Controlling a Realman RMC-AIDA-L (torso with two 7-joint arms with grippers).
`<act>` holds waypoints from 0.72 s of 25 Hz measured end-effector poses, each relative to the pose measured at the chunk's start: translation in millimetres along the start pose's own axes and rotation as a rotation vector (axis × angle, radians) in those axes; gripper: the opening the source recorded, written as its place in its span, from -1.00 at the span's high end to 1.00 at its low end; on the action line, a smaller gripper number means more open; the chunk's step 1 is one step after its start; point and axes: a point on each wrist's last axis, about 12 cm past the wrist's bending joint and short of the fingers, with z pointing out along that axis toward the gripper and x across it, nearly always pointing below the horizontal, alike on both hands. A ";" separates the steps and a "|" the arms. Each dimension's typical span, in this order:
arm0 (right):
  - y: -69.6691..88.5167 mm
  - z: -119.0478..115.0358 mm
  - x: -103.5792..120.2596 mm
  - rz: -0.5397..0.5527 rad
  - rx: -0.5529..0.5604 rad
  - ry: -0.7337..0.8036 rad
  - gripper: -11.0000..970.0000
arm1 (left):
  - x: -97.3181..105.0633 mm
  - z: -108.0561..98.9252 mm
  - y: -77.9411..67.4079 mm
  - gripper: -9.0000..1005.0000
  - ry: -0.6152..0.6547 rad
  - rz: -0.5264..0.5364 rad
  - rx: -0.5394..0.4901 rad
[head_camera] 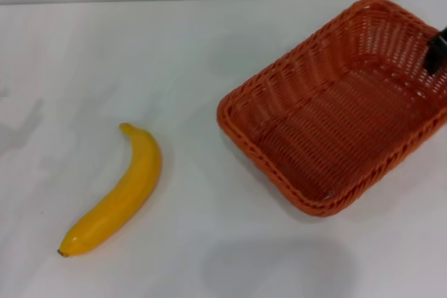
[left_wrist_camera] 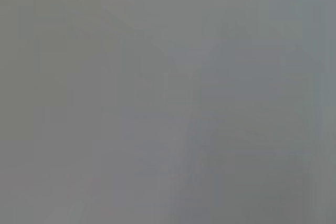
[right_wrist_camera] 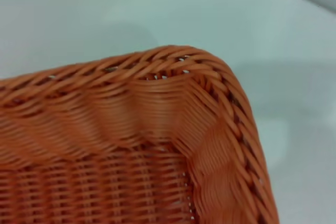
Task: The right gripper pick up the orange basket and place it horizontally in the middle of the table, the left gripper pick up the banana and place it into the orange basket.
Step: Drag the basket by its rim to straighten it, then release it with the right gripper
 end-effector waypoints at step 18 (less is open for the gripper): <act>-26.4 0.0 115.3 0.484 -0.201 -0.189 0.62 | -13.5 -6.2 12.4 -0.69 -0.037 0.004 -0.049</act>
